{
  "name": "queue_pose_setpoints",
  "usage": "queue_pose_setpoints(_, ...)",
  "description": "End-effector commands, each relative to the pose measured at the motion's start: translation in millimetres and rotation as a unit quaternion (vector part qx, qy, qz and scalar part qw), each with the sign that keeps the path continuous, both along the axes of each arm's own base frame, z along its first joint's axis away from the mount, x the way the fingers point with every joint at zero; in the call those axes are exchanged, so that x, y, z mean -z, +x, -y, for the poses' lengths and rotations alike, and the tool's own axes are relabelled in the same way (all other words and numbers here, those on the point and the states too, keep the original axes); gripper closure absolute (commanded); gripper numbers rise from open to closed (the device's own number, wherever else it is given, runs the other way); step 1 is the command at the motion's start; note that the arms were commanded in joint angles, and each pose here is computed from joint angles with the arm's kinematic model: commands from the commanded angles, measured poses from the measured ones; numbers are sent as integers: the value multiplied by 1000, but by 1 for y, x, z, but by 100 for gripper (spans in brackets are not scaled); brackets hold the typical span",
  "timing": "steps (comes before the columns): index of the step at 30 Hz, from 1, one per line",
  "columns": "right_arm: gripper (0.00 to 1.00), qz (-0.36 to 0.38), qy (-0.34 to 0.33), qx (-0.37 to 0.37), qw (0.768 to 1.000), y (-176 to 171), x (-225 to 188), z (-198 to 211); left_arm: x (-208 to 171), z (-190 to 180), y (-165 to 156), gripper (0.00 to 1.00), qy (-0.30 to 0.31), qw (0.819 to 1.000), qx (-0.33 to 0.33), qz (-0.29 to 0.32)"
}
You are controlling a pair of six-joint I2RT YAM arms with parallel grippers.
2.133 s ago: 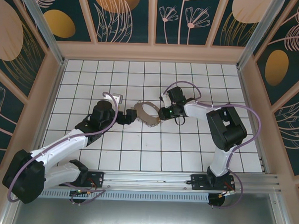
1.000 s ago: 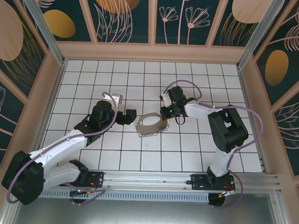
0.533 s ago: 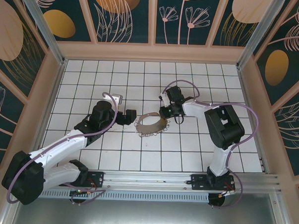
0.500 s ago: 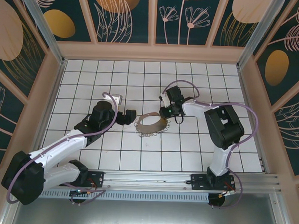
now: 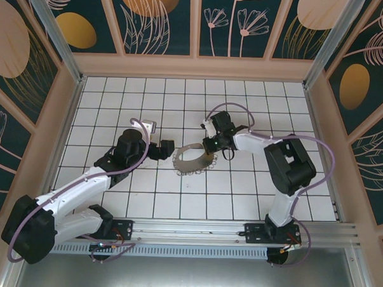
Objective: Put the keys on the keyring
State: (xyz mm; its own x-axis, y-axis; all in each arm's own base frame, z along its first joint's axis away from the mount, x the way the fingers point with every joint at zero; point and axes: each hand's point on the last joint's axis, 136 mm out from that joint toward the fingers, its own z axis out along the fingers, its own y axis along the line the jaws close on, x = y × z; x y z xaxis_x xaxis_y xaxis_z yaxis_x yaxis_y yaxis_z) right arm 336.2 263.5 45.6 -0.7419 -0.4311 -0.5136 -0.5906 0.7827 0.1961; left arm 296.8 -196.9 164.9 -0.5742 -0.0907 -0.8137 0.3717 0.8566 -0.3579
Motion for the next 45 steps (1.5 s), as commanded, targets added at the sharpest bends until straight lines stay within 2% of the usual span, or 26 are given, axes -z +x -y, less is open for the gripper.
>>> queue_pose_setpoints(1,100,106,57,-75,990,-10,-67,-32,-12,-1,-2,1,0,1000,2,13)
queue_pose_setpoints(5,100,189,114,-154,963,-41,-123,-59,-24,-2,-4,2,-4,1000,3,22)
queue_pose_setpoints(9,100,259,199,-221,919,-80,-180,-74,-43,-2,-9,3,-17,999,10,38)
queue_pose_setpoints(12,100,304,259,-245,884,-102,-219,-71,-64,1,-18,14,-43,997,32,62)
queue_pose_setpoints(14,100,322,290,-256,864,-114,-237,-69,-82,10,-31,21,-75,991,69,84)
queue_pose_setpoints(17,100,329,329,-277,841,-131,-258,-68,-113,23,-58,29,-134,972,141,129)
queue_pose_setpoints(20,100,325,366,-294,821,-145,-276,-67,-144,30,-91,37,-186,941,213,188)
queue_pose_setpoints(22,100,324,395,-308,803,-156,-287,-66,-159,28,-108,40,-207,921,241,226)
queue_pose_setpoints(25,100,316,427,-332,780,-170,-298,-63,-170,27,-123,41,-221,903,265,255)
queue_pose_setpoints(29,100,304,430,-330,784,-166,-299,-62,-170,28,-121,41,-215,906,263,254)
queue_pose_setpoints(31,100,309,430,-326,783,-165,-296,-58,-172,29,-126,42,-218,899,277,259)
queue_pose_setpoints(34,100,312,448,-335,768,-172,-301,-53,-176,32,-133,46,-219,888,298,273)
queue_pose_setpoints(38,100,312,477,-341,747,-177,-310,-48,-175,42,-142,46,-210,872,337,285)
queue_pose_setpoints(45,100,313,493,-330,742,-168,-309,-42,-159,69,-142,44,-147,868,374,291)
